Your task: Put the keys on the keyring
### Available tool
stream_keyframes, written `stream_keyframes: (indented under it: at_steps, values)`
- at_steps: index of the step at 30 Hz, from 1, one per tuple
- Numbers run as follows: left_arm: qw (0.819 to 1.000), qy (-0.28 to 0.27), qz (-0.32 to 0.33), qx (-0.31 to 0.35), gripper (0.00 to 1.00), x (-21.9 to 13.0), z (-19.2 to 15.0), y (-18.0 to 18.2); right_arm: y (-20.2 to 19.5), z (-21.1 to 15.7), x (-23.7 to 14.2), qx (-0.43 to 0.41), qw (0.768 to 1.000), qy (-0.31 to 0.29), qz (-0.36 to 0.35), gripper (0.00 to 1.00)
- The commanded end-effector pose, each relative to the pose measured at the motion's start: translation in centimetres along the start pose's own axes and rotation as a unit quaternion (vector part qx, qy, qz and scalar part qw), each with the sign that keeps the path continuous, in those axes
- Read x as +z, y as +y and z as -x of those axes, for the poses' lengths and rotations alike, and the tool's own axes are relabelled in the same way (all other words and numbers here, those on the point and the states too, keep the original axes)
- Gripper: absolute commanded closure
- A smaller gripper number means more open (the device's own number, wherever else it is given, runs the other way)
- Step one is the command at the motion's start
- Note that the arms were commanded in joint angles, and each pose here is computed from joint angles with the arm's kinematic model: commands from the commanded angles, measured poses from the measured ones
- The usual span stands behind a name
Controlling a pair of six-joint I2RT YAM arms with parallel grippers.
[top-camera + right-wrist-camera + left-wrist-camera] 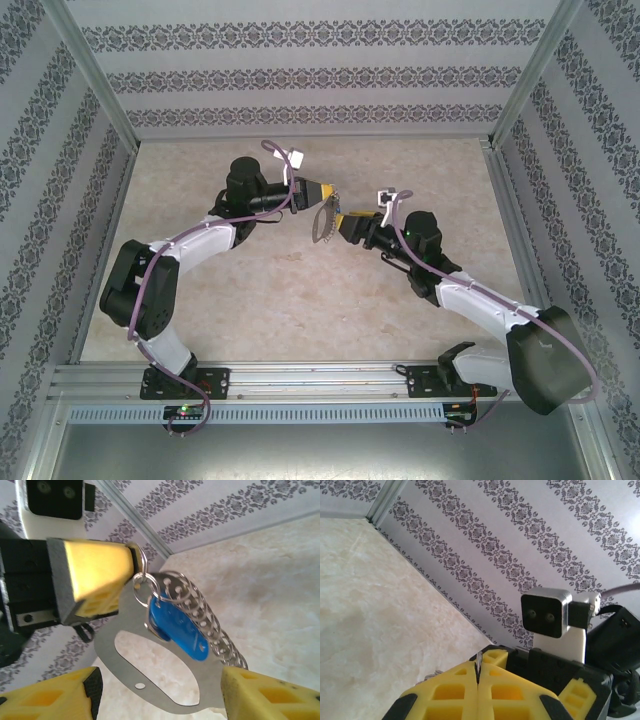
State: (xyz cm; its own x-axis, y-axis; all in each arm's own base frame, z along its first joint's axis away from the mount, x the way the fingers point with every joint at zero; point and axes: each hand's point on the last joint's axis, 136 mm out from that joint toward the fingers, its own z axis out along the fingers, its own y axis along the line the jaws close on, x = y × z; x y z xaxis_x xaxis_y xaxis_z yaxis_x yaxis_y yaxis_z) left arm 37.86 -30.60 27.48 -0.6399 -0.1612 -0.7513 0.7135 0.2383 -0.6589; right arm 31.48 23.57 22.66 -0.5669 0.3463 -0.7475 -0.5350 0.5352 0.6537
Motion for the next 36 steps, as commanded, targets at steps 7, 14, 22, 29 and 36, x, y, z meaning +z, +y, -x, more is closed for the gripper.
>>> stream_keyframes:
  at_steps: [7,14,22,29,36]
  values:
    - [0.999,-0.042,-0.007,0.025,1.0,-0.3,2.0,-2.7,-0.6,1.0,0.7,-0.057,0.998,-0.014,-0.031,0.38]
    - [0.999,-0.04,-0.006,0.03,1.0,0.0,2.0,-3.0,0.4,1.9,1.4,-0.072,0.997,-0.015,-0.018,0.39]
    - [0.999,-0.037,-0.007,0.032,1.0,0.3,1.8,-3.4,1.2,2.6,2.9,-0.081,0.997,-0.011,-0.004,0.48]
    - [0.998,-0.043,-0.006,0.036,1.0,0.3,2.0,-3.4,0.8,1.1,3.1,-0.084,0.996,0.014,0.001,0.88]
    - [0.998,-0.051,-0.007,0.047,1.0,0.3,2.4,-3.6,0.3,0.3,2.3,-0.088,0.996,0.019,-0.008,1.0]
